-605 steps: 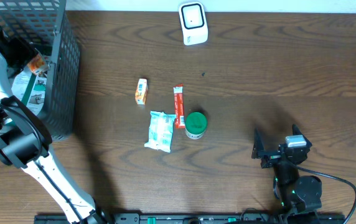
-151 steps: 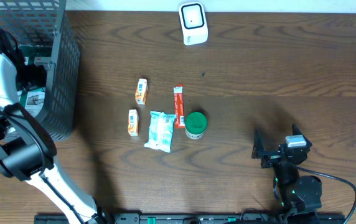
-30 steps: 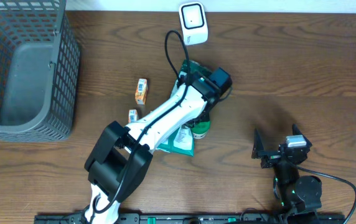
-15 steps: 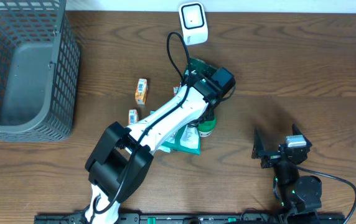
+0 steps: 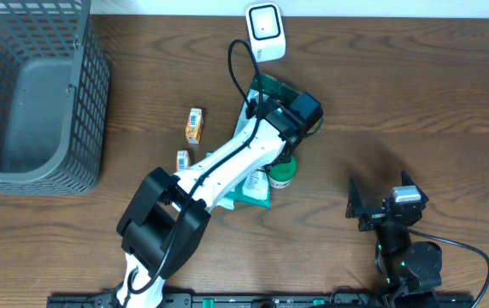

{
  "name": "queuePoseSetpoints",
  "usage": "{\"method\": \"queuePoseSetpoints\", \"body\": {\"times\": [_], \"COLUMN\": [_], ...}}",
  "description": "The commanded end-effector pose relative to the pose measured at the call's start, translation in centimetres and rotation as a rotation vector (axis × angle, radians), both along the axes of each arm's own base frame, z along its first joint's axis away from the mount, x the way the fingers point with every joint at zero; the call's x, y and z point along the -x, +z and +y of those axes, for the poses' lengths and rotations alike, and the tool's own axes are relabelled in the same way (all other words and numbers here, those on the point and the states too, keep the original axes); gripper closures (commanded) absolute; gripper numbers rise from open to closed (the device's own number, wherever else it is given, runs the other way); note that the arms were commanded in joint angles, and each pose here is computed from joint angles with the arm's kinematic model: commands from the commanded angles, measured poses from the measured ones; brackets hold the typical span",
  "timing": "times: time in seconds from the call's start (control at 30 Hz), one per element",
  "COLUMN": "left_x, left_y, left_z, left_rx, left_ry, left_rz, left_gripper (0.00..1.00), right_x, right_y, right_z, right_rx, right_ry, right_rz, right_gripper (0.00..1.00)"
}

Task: Scan the item barcode
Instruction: 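Lift the gloves pack out and hold it up under the scanner, then lay the gloves pack on the table over the wipes, open left gripper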

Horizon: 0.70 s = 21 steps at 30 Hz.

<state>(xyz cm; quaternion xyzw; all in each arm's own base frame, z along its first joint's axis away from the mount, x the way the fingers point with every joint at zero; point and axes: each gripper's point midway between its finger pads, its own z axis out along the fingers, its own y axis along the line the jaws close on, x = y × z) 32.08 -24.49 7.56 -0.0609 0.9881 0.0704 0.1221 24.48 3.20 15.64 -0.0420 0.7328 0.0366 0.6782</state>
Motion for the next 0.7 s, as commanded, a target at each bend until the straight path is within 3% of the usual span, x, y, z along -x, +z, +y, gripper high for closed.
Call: {"method": "queuePoseSetpoints", "body": {"times": [0.0, 0.13, 0.27, 0.37, 0.43, 0.67], "left_x": [-0.4, -0.3, -0.5, -0.7, -0.8, -2.5], "left_y": [-0.4, -1.4, -1.6, -1.4, -0.8, 5.1], "left_z": [0.8, 0.9, 0.7, 0.6, 0.4, -0.5], "left_rx": [-0.033, -0.049, -0.045, -0.036, -0.023, 0.082], "left_ry": [0.04, 0.042, 0.042, 0.043, 0.044, 0.016], "left_rz": [-0.018, -0.002, -0.005, -0.014, -0.022, -0.132], "left_gripper": [0.92, 0.91, 0.83, 0.56, 0.45, 0.39], "right_x": [0.0, 0.0, 0.0, 0.0, 0.0, 0.0], "right_y": [-0.1, -0.1, -0.1, -0.1, -0.1, -0.1], "right_z": [-0.3, -0.3, -0.3, -0.3, -0.3, -0.3], "right_rx": [-0.015, -0.015, -0.015, -0.015, -0.015, -0.015], "right_ry": [-0.015, -0.015, -0.015, -0.015, -0.015, -0.015], "right_rz": [0.005, 0.005, 0.005, 0.005, 0.005, 0.005], "right_gripper": [0.01, 0.01, 0.01, 0.01, 0.01, 0.01]}}
